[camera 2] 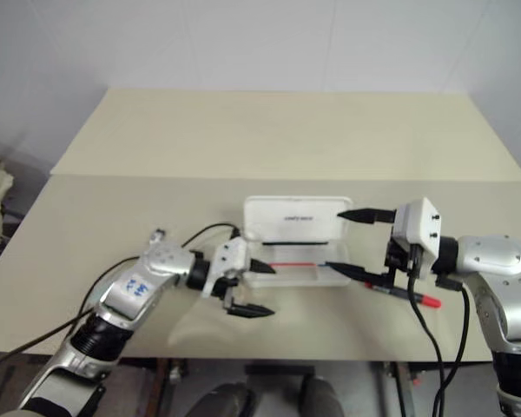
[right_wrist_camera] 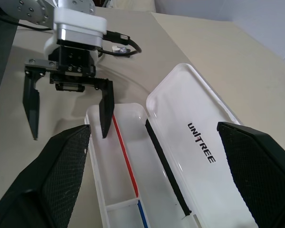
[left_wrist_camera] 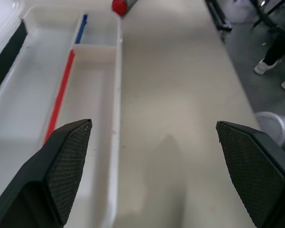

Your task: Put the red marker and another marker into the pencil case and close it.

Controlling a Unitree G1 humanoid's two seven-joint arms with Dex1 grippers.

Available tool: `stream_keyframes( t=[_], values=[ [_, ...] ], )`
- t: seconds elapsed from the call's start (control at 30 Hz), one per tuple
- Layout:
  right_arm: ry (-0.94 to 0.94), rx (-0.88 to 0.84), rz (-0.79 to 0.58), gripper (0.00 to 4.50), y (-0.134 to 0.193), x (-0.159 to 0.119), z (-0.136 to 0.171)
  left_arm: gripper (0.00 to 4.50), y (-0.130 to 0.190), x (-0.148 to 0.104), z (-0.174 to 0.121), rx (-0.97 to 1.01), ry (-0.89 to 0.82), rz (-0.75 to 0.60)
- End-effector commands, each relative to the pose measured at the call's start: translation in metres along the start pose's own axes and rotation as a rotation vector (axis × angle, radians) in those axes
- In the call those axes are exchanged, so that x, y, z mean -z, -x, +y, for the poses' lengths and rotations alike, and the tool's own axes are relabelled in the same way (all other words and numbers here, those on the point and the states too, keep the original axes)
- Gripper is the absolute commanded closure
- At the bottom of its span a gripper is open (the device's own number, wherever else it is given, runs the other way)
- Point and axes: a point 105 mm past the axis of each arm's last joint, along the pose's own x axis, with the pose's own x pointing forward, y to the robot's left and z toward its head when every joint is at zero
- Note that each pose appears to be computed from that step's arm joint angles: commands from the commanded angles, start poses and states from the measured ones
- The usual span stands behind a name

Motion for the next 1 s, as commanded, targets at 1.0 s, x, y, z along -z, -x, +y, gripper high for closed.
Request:
stream_keyframes(
  t=[1.0],
  values=[
    [-0.222, -0.022, 0.405, 0.0, 0.099, 0.126, 0.001, 0.01, 0.125, -0.044, -0.02, -0.172, -0.133, -0.224]
  ],
)
